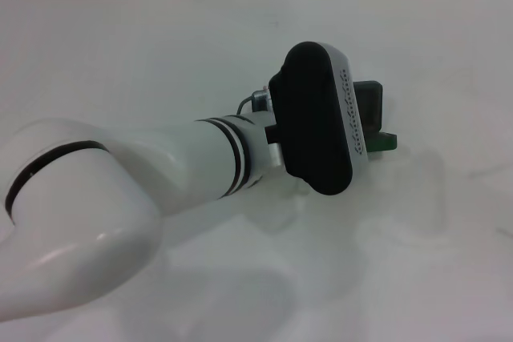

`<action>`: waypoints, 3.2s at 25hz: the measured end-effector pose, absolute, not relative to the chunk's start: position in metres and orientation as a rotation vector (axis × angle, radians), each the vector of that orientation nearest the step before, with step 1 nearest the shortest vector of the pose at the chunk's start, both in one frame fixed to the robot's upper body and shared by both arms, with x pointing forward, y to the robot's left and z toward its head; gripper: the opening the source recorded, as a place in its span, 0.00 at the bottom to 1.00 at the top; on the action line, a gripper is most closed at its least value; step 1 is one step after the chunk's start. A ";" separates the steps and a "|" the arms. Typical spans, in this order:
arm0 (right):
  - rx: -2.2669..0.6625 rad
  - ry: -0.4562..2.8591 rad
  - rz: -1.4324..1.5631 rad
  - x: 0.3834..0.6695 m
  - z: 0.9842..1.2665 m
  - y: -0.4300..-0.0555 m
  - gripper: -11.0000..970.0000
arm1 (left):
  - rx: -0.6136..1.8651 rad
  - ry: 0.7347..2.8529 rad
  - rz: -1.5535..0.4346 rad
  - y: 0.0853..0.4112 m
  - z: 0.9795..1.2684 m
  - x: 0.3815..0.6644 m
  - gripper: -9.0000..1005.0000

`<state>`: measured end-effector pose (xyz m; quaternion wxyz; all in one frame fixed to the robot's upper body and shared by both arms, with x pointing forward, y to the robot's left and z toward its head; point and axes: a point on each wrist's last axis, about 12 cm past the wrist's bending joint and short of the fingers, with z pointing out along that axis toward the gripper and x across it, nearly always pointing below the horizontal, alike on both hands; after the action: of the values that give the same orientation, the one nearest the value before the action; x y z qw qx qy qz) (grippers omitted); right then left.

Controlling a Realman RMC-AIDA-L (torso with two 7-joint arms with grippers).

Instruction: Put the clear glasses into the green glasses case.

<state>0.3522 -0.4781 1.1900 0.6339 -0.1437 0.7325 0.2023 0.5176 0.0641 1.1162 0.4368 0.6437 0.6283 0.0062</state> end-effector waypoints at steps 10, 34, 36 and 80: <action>-0.333 1.681 0.455 0.356 1.189 -0.478 0.09 | 1.621 1.564 -0.003 0.062 1.112 0.508 0.39; -0.309 1.676 0.458 0.361 1.186 -0.480 0.08 | 1.588 1.562 0.041 0.068 1.105 0.527 0.39; -0.310 1.679 0.458 0.362 1.186 -0.480 0.08 | 1.592 1.556 0.033 0.066 1.106 0.524 0.39; -0.495 1.718 0.625 0.399 1.179 -0.455 0.08 | 1.312 1.661 -0.242 0.106 1.205 0.507 0.38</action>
<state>0.3985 -0.4551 1.1790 0.5841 -0.2120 0.7364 0.2677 0.5068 0.1059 1.2053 0.4842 0.5388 0.6822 -0.0994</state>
